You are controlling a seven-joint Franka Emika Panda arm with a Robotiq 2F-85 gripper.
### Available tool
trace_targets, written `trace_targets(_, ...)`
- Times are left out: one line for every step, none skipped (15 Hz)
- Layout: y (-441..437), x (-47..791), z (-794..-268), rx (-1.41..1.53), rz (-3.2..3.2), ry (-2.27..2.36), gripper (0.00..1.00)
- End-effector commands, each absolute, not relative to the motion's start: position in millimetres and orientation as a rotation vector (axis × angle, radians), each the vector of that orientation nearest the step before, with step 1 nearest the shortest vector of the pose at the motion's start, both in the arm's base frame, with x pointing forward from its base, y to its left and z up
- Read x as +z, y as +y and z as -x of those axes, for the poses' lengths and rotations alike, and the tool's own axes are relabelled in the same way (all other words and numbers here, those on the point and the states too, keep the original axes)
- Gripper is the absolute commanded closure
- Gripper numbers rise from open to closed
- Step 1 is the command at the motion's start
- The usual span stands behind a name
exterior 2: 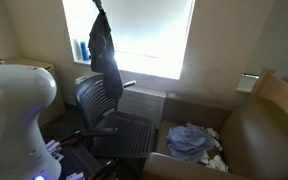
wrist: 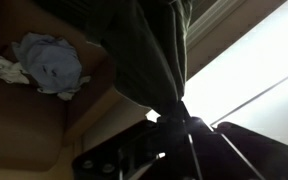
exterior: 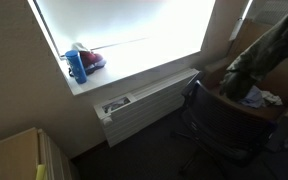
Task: Put the black shirt on the seat of the chair
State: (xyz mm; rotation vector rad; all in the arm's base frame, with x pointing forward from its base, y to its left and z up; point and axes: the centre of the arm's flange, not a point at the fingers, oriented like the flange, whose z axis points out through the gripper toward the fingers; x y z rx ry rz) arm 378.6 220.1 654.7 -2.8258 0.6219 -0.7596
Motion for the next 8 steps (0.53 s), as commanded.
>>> trace_targets(197.1,652.5,-335.3,-0.701,2.878,0.647,1.0)
trace_targets(197.8,641.1,-332.0,-0.754,2.878,0.651,1.0)
trace_targets(199.4,623.7,-331.8,-0.799,2.889,0.644,1.0)
trace_targets(203.7,597.8,-337.4,-0.859,2.909,0.649,1.0)
trace_targets(207.0,576.3,-341.6,-0.884,2.926,0.649,1.0)
trace_targets(209.8,546.2,-350.7,-0.888,2.926,0.658,1.0)
trace_targets(210.4,521.9,-356.7,-0.913,2.923,0.659,1.0)
trace_targets(211.0,494.9,-360.9,-0.91,2.919,0.67,1.0)
